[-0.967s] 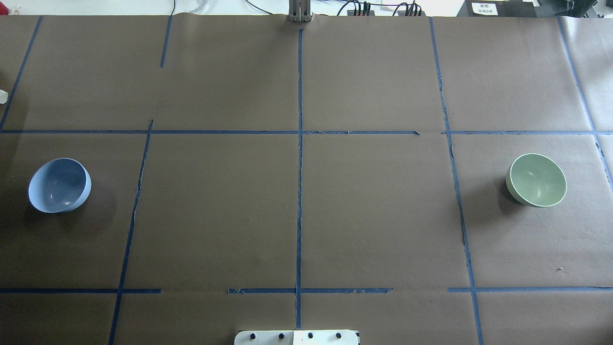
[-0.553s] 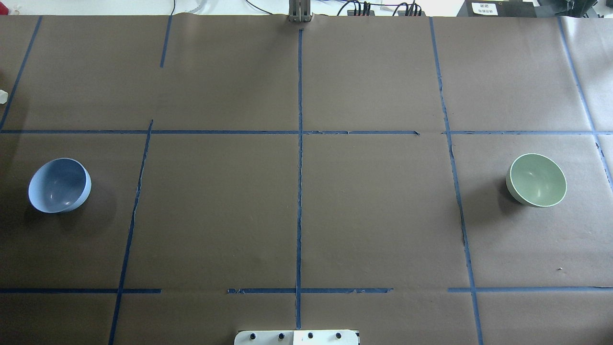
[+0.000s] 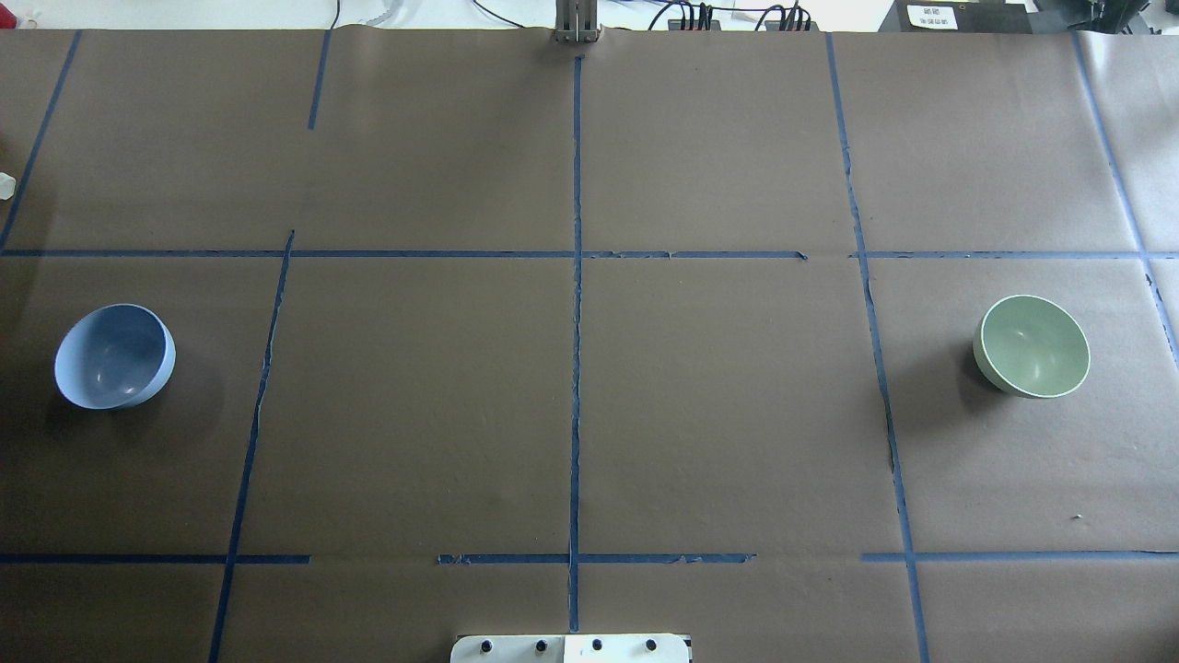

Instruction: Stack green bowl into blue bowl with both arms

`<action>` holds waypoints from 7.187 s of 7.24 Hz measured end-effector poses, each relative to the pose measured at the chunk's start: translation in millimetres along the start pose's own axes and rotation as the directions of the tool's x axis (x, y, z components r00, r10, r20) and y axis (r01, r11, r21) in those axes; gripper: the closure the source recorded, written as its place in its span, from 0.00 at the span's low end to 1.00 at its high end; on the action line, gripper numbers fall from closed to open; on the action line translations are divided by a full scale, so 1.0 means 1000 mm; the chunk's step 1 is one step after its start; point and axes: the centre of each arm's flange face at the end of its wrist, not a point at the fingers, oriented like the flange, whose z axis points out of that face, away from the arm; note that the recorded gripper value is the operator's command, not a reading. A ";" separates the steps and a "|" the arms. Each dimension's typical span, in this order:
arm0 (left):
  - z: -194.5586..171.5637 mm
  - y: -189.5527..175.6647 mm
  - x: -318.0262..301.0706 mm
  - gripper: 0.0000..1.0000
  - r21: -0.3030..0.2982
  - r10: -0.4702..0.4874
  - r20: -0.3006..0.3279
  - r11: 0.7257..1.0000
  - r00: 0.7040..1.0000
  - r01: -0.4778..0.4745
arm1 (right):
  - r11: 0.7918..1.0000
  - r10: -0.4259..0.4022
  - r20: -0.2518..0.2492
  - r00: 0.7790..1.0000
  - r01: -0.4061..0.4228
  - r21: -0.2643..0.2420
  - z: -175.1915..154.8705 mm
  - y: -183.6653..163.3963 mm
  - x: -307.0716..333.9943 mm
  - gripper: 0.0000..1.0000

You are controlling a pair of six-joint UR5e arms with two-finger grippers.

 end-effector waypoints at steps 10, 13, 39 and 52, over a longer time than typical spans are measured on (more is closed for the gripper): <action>0.155 0.083 0.116 0.75 -0.040 -0.119 0.019 0.992 0.993 0.119 | 1.000 -0.012 0.003 1.000 0.012 -0.007 0.004 -0.004 -0.009 0.00; 0.154 0.085 0.119 1.00 -0.046 -0.115 0.015 0.992 0.993 0.116 | 1.000 -0.009 0.004 1.000 0.009 -0.010 0.005 -0.003 -0.008 0.00; 0.010 0.125 0.513 0.00 -0.045 -0.190 -0.045 0.981 0.981 0.188 | 0.998 0.045 0.102 0.994 -0.051 0.049 0.126 0.050 -0.108 0.00; 0.014 0.124 0.494 0.00 -0.045 -0.203 -0.022 0.978 0.979 0.202 | 0.981 0.161 0.283 0.945 -0.186 0.064 0.126 0.025 -0.275 0.99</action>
